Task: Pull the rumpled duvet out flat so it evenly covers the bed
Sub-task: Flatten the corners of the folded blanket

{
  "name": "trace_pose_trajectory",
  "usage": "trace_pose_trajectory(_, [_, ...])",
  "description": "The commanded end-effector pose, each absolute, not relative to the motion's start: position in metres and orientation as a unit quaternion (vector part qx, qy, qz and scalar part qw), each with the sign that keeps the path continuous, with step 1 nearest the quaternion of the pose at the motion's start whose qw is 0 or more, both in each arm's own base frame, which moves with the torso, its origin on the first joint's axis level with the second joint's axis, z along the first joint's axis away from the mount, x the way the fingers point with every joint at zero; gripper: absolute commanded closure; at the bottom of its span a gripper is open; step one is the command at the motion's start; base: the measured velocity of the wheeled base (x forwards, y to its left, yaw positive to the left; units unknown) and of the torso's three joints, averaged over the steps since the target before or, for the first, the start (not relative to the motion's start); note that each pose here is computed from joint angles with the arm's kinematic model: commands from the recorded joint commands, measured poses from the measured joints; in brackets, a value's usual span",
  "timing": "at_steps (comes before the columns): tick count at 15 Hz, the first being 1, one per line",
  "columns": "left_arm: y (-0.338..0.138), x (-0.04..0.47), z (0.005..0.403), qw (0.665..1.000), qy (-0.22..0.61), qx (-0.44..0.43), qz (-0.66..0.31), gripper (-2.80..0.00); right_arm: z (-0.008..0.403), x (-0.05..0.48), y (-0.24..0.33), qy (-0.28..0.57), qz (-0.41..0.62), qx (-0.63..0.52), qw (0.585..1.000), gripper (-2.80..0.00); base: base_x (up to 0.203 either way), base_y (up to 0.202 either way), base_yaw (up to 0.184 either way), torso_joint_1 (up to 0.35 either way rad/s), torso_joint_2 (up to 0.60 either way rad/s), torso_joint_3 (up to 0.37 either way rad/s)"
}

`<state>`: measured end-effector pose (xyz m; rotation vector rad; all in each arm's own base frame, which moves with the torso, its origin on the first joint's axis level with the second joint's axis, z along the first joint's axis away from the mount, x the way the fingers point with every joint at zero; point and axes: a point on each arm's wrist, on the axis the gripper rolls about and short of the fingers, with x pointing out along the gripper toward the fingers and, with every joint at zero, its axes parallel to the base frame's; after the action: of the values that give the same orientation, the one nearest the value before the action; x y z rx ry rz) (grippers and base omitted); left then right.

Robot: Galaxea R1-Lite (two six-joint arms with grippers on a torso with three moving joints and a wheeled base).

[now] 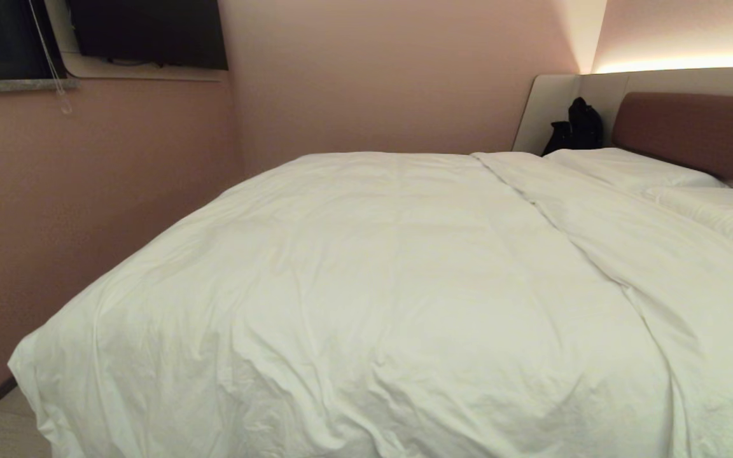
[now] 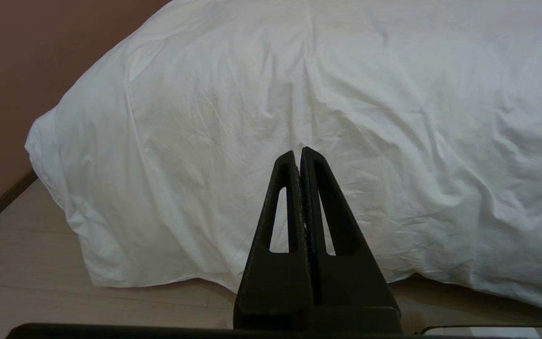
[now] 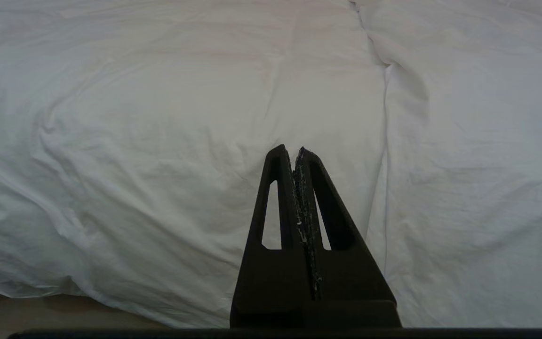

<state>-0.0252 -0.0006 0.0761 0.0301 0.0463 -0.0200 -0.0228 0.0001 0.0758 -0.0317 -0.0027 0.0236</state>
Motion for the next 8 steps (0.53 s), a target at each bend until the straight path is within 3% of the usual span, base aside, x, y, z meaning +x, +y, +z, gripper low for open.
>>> trace_pose_trajectory(1, [-0.0006, -0.0251, 0.0757, 1.000, 0.024, 0.015, -0.010, 0.00, 0.0758, -0.0227, 0.0001, -0.001, 0.012, -0.016, 1.000, 0.00, 0.000, 0.000, 0.000, 0.000, 0.00, 0.000])
trace_pose_trajectory(5, [-0.0006, -0.0251, 0.0759, 1.000, 0.024, 0.014, -0.009, 0.00, 0.0758, -0.0227, 0.0001, -0.001, 0.012, -0.016, 1.000, 0.00, 0.001, 0.017, 0.003, 0.000, 0.00, 0.000])
trace_pose_trajectory(8, [-0.0006, -0.0251, 0.0759, 1.000, 0.024, 0.015, -0.010, 0.00, 0.0758, -0.0227, 0.0001, -0.001, 0.012, -0.016, 1.000, 0.00, 0.001, 0.165, 0.003, 0.005, 0.01, 0.002])
